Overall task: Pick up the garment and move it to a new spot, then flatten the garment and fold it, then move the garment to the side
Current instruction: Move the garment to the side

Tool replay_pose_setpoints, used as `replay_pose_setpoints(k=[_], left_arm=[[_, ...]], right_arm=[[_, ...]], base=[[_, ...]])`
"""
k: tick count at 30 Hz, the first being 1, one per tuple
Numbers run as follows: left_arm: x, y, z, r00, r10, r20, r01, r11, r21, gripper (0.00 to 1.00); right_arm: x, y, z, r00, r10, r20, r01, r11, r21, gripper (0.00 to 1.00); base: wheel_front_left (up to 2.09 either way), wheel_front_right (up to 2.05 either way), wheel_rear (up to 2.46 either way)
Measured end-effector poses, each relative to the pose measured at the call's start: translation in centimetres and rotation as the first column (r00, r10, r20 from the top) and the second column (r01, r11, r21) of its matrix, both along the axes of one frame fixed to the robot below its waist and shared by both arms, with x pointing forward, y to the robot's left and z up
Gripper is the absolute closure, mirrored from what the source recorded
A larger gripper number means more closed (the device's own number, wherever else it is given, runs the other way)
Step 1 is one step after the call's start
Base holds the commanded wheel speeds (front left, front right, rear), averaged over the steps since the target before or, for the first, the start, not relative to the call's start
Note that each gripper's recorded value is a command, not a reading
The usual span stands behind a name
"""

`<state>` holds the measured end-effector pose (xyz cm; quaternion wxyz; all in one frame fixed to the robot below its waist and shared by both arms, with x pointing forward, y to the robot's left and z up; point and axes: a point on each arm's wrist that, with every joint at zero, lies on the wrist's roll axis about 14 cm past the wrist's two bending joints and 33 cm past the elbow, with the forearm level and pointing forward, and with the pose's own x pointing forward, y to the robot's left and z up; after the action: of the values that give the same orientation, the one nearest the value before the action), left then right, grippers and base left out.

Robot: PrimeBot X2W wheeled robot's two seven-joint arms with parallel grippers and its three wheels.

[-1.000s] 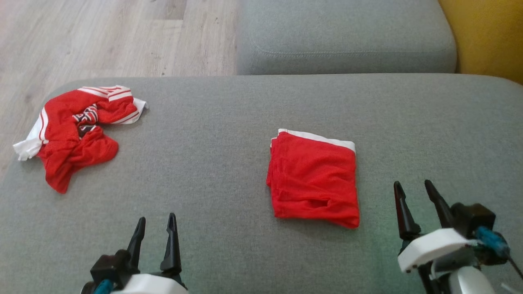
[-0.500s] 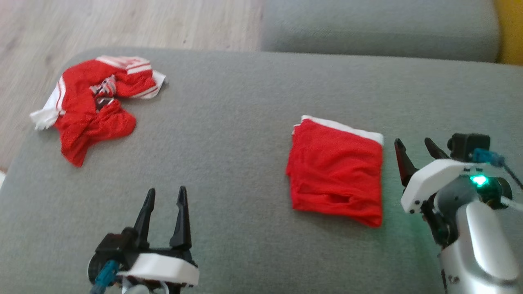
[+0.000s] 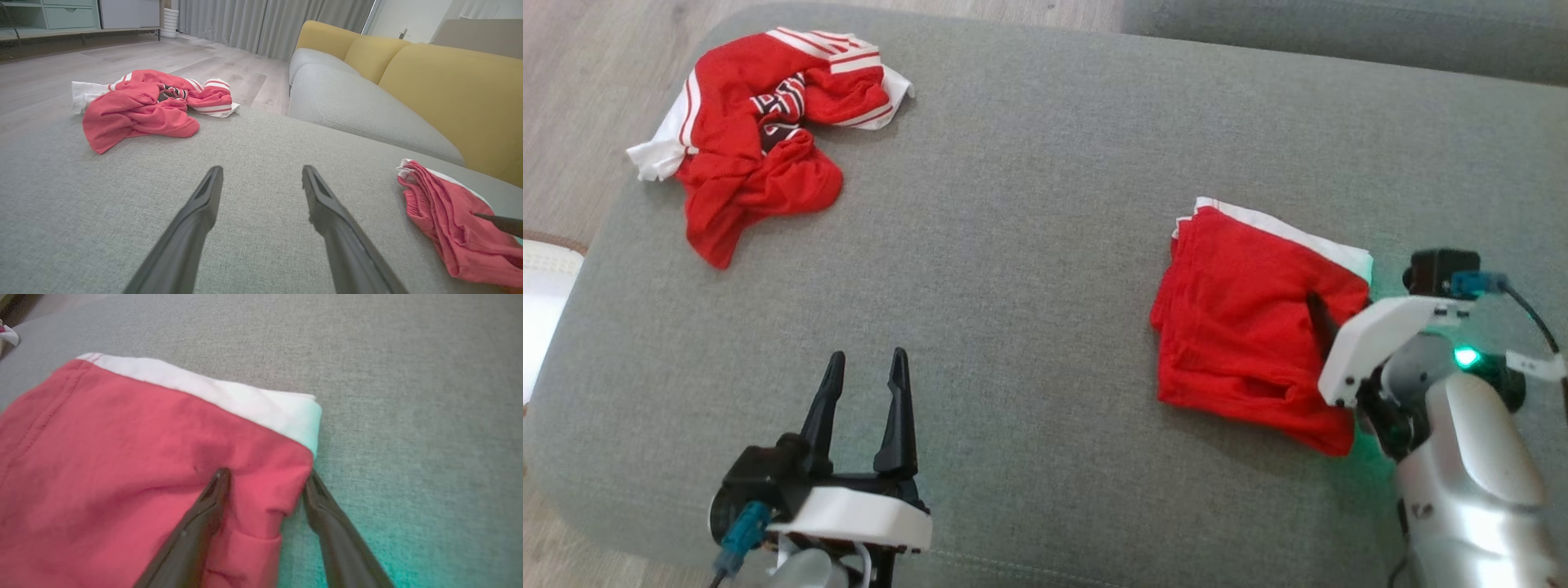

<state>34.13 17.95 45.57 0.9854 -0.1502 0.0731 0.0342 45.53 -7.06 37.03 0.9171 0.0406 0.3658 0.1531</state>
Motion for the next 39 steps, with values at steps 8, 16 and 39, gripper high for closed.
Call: replay_pose_setpoints(k=[8,16,39], left_arm=[[0.9,-1.4,-0.3,0.999,-0.054,-0.001,0.054,0.998,0.013,0.0],[3.4,-5.9,0.7,0.979,-0.199,0.044,0.2,0.98,-0.004,0.0],[8.8,-15.4,-1.2,0.867,-0.497,0.025,0.498,0.867,-0.026,0.0]], right_arm=[[0.3,-0.4,0.5,0.999,-0.015,0.028,0.014,1.0,0.022,1.0],[0.6,-8.4,1.8,0.983,-0.145,0.11,0.151,0.987,-0.051,1.0],[1.5,-25.2,5.9,0.88,-0.4,0.257,0.456,0.863,-0.218,1.0]], base=[[0.0,0.0,0.0],[0.0,0.0,0.0],[0.0,0.0,0.0]])
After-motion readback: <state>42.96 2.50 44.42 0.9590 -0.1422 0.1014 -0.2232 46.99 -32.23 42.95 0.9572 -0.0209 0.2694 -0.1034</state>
